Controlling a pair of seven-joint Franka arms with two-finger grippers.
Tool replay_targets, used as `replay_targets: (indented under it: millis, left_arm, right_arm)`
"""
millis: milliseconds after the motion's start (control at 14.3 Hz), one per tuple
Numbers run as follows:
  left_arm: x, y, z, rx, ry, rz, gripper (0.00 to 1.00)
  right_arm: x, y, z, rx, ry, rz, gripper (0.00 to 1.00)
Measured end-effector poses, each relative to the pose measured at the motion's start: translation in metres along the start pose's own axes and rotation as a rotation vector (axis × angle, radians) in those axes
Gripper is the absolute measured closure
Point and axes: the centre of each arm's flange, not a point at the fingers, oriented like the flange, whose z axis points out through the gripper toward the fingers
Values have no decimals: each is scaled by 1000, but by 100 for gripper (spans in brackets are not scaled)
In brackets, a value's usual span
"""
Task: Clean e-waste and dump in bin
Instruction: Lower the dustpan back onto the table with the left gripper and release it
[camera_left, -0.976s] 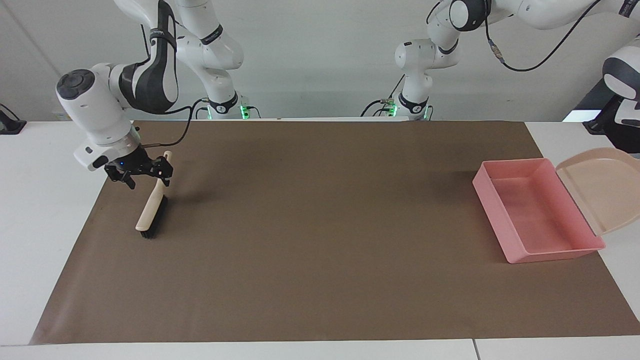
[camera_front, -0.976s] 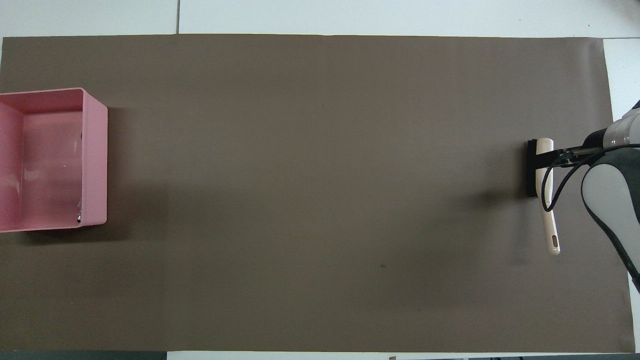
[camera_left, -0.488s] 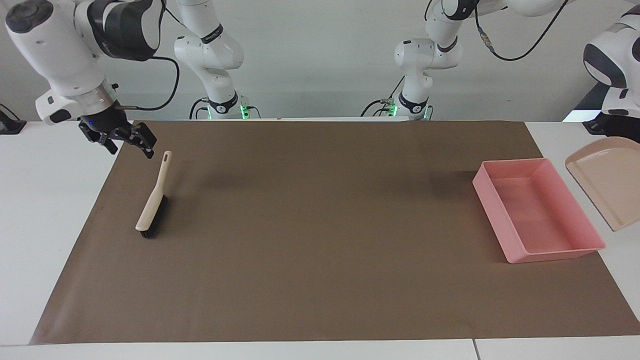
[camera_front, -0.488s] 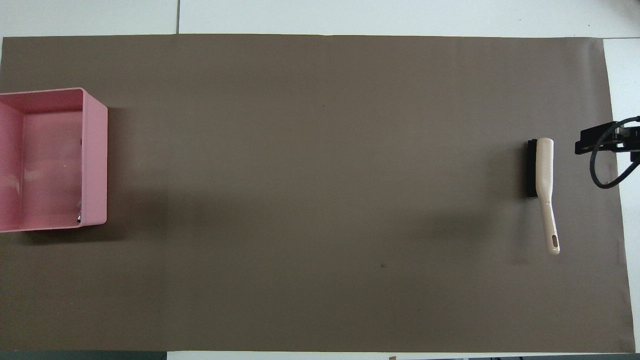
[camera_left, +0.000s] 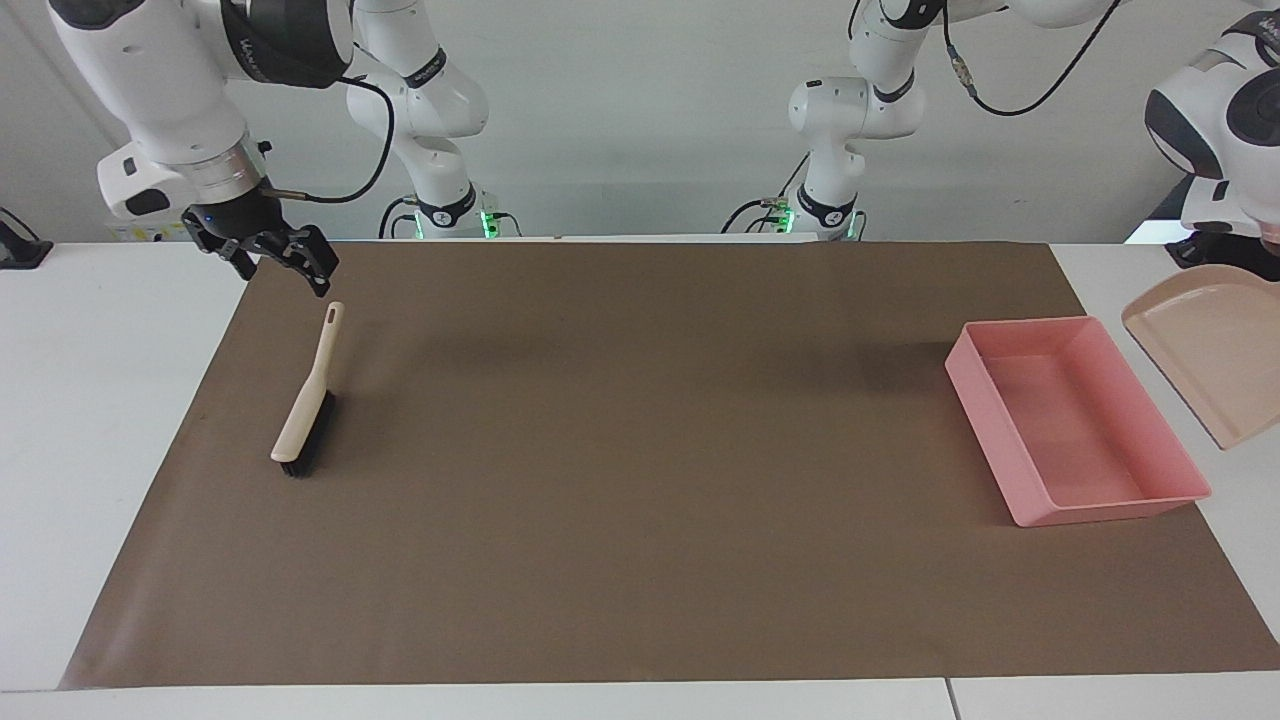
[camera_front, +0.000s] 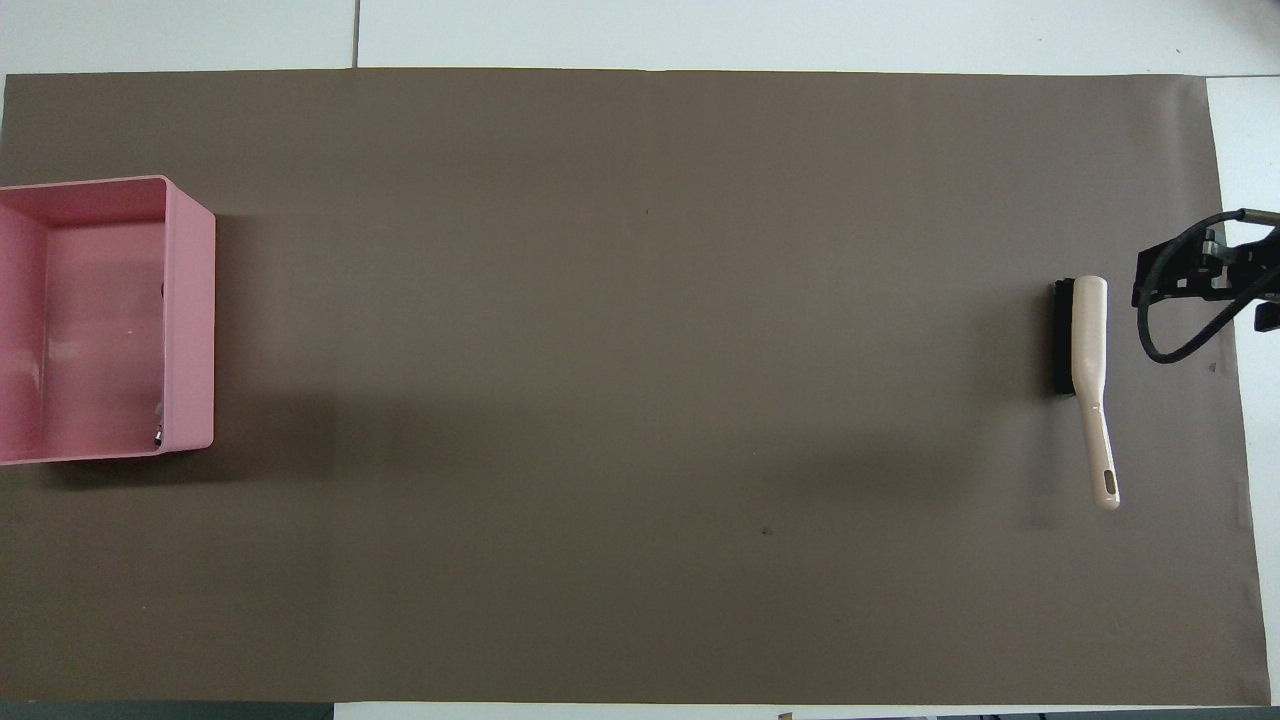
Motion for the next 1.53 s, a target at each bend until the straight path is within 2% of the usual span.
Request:
replay_targets:
  millis: [70,209,488,627,767,906,1254,1533]
  left_arm:
    - [3,0,-2,2,26,-4,67]
    - [11,3,-3,-15,131,-20,67]
    - [14,10,5,-7,435,-15,67]
    - [10,16,8,5,559,-8,67]
    - [20,20,3,-19,663,7,67]
    - [47,18,-11,-37,723,50,67]
    - [150,15,-39,-79,851,154,67]
    - [239,20,-54,-75,879,222,67]
  right_arm:
    - [0,1,0,0,-1,0,0]
    - [0,-1,-1,1,1,-4,0]
    - [-1,-7,-2,3,2,-14,0]
    - [-2,-10,-2,8,0,-32,0]
    - [-5,-24,-3,7,2,-60,0]
    - [-7,-30,-3,7,3,-72,0]
    - [-6,-25,-3,6,-1,-62,0]
    - [-9,-32,-5,6,1,-78,0]
